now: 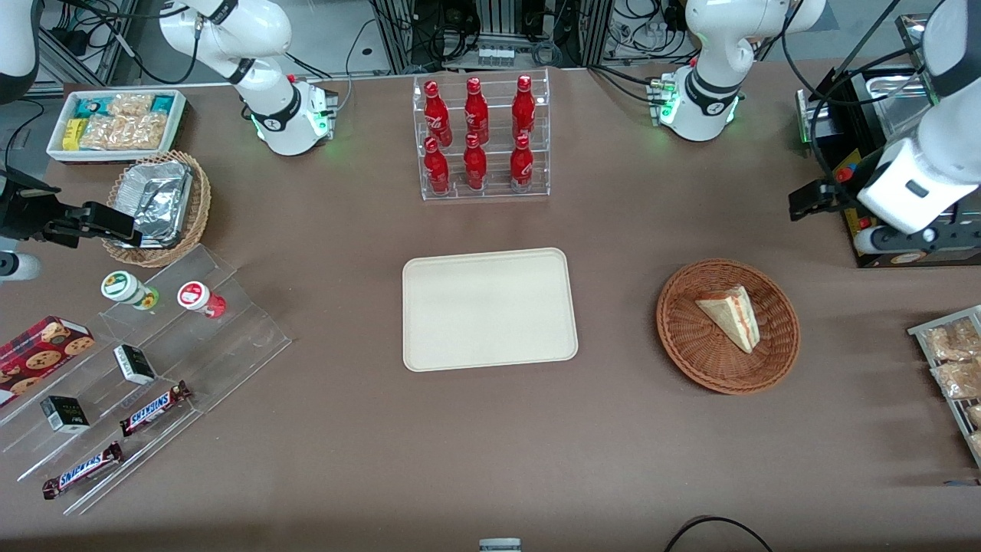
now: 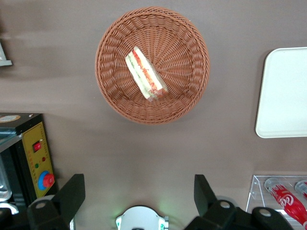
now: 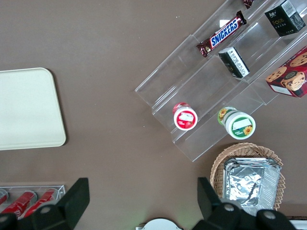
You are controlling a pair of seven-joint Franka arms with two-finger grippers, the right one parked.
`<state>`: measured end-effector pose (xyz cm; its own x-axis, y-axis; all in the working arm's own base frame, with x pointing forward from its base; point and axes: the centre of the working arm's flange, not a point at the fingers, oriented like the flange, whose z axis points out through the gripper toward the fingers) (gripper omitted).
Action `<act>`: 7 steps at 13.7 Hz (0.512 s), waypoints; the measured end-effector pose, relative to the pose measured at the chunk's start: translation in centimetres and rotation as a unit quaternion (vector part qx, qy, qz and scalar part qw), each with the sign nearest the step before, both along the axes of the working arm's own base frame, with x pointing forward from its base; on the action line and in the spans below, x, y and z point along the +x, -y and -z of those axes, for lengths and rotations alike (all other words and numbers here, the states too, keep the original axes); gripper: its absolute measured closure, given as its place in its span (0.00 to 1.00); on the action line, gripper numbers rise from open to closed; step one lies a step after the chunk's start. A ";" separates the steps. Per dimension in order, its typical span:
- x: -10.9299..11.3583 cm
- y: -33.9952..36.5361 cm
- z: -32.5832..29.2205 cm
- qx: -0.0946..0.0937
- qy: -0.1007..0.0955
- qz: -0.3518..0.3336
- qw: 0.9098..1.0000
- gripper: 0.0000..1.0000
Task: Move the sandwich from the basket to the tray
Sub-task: 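Move the left gripper over the wicker basket holding the sandwich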
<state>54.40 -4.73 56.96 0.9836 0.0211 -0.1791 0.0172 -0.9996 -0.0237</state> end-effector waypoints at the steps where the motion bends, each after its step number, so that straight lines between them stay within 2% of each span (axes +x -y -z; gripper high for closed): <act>1: 0.2 0.0 1.6 0.000 0.002 0.000 1.000 0.00; 4: 0.5 0.0 6.8 -0.001 0.008 0.000 1.000 0.00; 7: 0.4 -0.2 12.1 -0.003 0.026 -0.001 1.000 0.00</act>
